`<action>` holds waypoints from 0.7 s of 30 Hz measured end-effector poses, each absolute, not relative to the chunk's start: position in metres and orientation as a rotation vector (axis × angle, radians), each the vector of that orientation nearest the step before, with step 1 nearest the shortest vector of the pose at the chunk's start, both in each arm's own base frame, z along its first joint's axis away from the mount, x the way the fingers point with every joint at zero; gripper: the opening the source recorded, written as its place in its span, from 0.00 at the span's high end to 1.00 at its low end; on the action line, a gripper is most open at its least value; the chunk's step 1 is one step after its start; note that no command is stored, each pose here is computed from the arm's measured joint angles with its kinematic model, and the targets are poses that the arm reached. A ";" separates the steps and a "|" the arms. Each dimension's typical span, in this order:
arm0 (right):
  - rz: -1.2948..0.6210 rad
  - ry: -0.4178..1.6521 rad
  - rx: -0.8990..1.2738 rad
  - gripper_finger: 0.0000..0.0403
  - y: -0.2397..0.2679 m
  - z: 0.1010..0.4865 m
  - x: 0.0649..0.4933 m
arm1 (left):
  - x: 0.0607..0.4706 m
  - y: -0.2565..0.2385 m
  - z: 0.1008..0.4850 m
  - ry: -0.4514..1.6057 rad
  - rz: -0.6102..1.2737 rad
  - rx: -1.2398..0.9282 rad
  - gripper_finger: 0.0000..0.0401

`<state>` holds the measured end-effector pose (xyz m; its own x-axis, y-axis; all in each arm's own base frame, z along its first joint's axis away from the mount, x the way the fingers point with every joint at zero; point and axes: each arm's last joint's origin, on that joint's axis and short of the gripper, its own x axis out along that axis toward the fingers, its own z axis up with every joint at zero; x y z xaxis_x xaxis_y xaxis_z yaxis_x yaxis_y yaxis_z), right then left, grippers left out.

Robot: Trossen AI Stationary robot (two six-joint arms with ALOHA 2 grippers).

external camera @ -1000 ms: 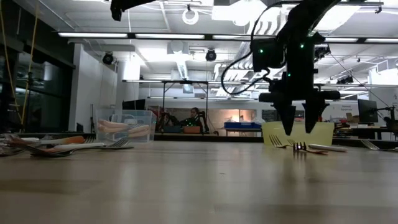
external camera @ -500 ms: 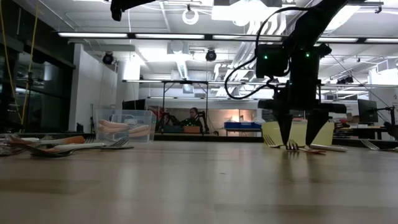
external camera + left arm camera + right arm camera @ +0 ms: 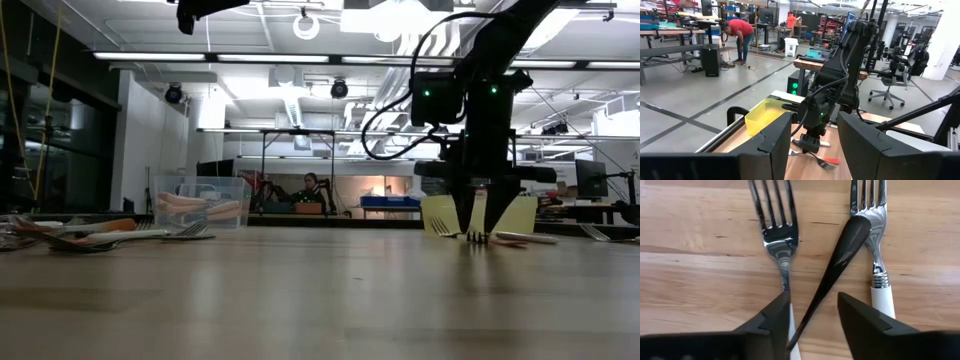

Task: Sort silverware by color (type)
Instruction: Put the black fork into the white bin

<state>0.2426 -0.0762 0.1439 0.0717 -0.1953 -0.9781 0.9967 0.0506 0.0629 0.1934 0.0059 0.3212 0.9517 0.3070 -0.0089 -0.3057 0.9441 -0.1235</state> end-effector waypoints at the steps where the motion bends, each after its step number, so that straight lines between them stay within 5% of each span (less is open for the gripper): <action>1: -1.219 1.036 1.059 0.69 -0.076 0.144 0.242 | 0.193 0.006 0.321 -0.011 0.312 -0.124 0.62; 9: -1.224 1.024 1.051 0.85 -0.077 0.144 0.243 | 0.193 0.006 0.321 -0.011 0.312 -0.124 0.62; 21: -1.177 0.988 1.008 0.76 -0.077 0.156 0.240 | 0.193 0.006 0.321 -0.011 0.312 -0.125 0.62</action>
<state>0.2405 -0.0766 0.1560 0.1161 -0.2449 -0.9626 0.9905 0.1008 0.0938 0.1934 0.0059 0.3212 0.9517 0.3070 -0.0081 -0.3056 0.9440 -0.1242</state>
